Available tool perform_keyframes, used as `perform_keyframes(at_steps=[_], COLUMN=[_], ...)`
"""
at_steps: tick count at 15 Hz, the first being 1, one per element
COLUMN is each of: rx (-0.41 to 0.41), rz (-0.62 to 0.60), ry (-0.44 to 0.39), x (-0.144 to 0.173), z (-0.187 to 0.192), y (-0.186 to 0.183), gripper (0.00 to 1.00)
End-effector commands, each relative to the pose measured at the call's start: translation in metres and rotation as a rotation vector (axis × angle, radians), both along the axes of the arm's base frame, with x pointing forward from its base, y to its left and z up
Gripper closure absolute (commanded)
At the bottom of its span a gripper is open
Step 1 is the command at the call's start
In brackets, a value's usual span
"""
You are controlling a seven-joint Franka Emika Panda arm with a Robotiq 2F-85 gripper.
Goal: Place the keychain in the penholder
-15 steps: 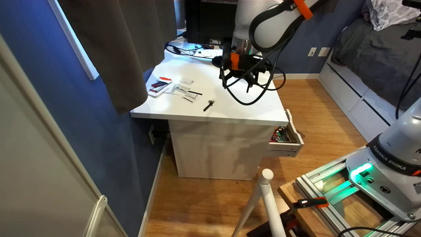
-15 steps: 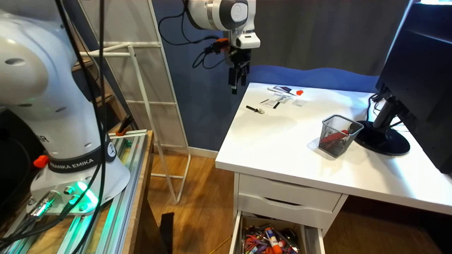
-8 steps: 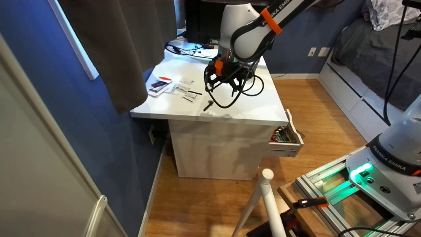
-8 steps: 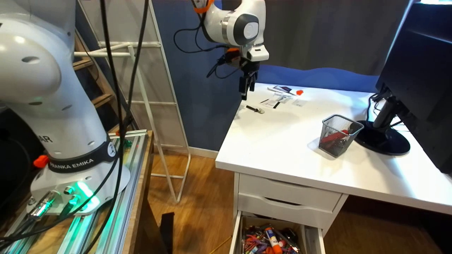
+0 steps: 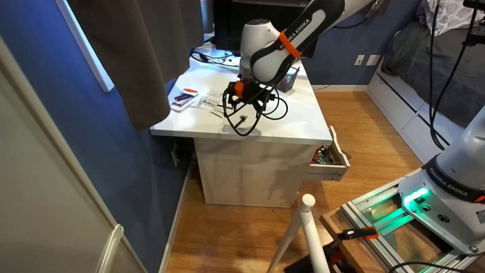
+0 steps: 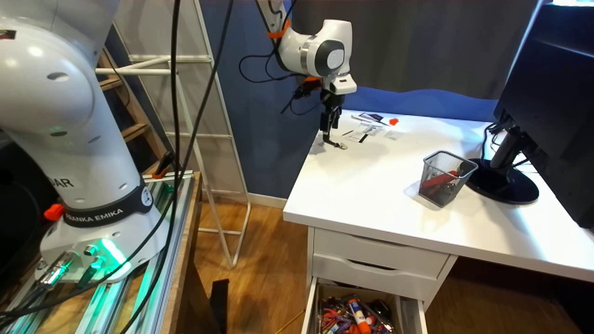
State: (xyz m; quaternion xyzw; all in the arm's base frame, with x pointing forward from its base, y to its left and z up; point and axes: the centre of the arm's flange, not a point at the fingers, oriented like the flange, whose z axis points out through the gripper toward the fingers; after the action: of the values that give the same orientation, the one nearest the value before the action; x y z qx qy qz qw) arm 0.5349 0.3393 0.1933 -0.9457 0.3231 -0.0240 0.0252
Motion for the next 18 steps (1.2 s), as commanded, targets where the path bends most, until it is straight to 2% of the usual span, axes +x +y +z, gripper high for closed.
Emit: perform_keyframes(at_steps=[1, 6, 8, 9, 10, 15, 16, 17, 18], rx=[0.007, 0.000, -0.002, -0.003, -0.004, -0.011, -0.011, -0.018, -0.022], rz=[-0.027, -0.025, -0.022, -0.020, -0.018, -0.020, -0.020, -0.015, -0.015], ry=[-0.018, -0.015, -0.017, -0.016, -0.015, -0.014, -0.014, -0.012, -0.011], x=[0.013, 0.016, 0.017, 0.017, 0.017, 0.017, 0.017, 0.017, 0.017], z=[-0.015, -0.025, -0.028, -0.030, -0.031, -0.034, -0.034, -0.034, -0.034], y=[0.013, 0.015, 0.016, 0.017, 0.018, 0.018, 0.018, 0.016, 0.014], gripper=[0.10, 0.39, 0.40, 0.43, 0.41, 0.59, 0.67, 0.82, 0.92])
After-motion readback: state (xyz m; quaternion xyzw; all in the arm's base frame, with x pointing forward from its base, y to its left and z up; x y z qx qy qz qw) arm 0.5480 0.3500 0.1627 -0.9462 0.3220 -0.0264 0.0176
